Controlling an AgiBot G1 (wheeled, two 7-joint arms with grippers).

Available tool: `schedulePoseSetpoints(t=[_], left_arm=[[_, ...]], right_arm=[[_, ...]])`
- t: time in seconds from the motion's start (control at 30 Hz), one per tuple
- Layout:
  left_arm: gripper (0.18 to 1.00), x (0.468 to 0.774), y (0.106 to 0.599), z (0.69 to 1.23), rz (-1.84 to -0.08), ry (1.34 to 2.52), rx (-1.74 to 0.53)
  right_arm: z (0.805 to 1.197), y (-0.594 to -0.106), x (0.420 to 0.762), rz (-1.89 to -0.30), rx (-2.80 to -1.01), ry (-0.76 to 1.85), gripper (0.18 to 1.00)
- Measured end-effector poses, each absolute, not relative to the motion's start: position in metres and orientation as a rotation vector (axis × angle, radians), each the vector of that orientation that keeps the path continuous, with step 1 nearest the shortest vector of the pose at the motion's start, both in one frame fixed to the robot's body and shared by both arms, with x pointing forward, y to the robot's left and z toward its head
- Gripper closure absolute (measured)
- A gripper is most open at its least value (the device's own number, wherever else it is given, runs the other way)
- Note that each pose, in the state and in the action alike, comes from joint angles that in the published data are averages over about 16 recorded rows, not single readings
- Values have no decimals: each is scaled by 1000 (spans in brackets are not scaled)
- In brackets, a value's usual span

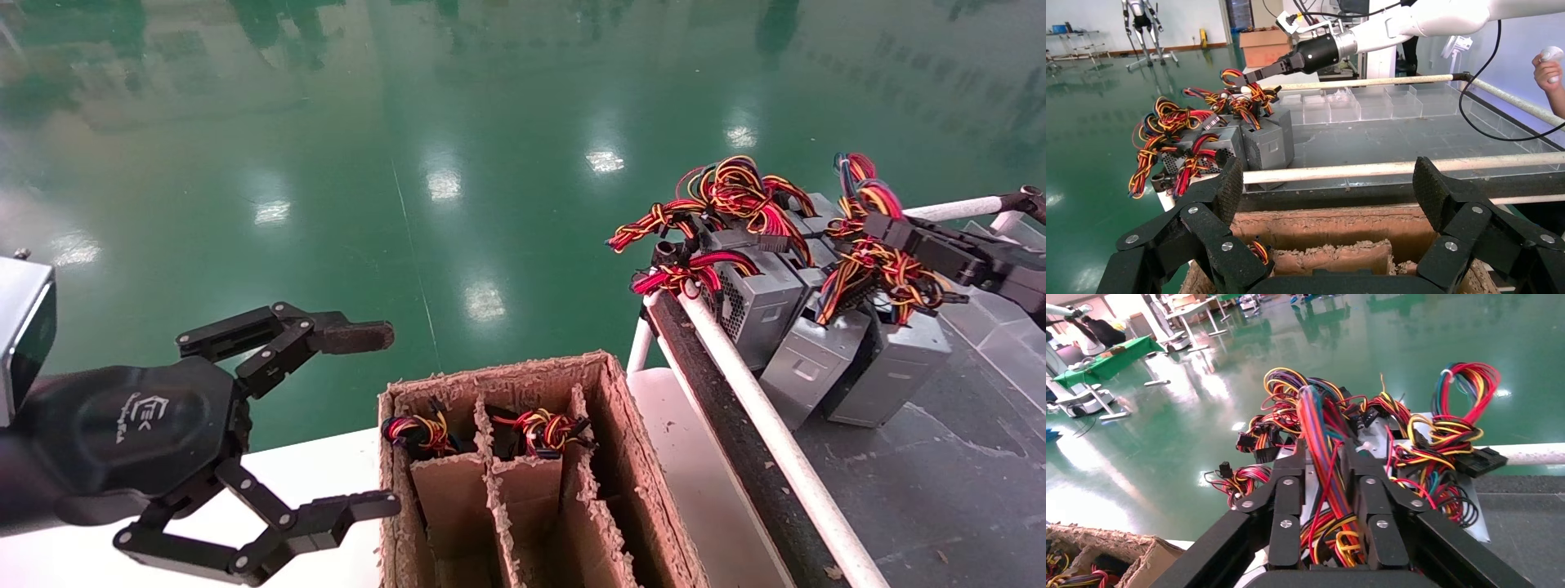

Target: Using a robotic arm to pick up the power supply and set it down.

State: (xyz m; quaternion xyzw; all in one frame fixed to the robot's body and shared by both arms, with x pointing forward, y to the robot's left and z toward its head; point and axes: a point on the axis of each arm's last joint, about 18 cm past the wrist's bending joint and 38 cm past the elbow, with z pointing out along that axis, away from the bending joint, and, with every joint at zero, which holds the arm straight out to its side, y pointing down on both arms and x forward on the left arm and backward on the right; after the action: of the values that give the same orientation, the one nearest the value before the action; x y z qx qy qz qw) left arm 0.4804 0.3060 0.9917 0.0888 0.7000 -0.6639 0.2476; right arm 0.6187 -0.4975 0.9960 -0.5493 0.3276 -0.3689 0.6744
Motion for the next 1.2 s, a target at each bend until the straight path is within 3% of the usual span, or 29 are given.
schedulePoseSetpoints(t=[0.23, 0.77, 1.2], left_arm=[[184, 480, 306, 992, -1810, 1908, 242], [184, 480, 306, 992, -1810, 1908, 242], [184, 480, 306, 992, -1810, 1908, 242]], right_arm=[[998, -502, 613, -836, -1255, 734, 805], [1008, -505, 589, -832, -1278, 642, 451], [1019, -500, 575, -844, -1247, 525, 241]])
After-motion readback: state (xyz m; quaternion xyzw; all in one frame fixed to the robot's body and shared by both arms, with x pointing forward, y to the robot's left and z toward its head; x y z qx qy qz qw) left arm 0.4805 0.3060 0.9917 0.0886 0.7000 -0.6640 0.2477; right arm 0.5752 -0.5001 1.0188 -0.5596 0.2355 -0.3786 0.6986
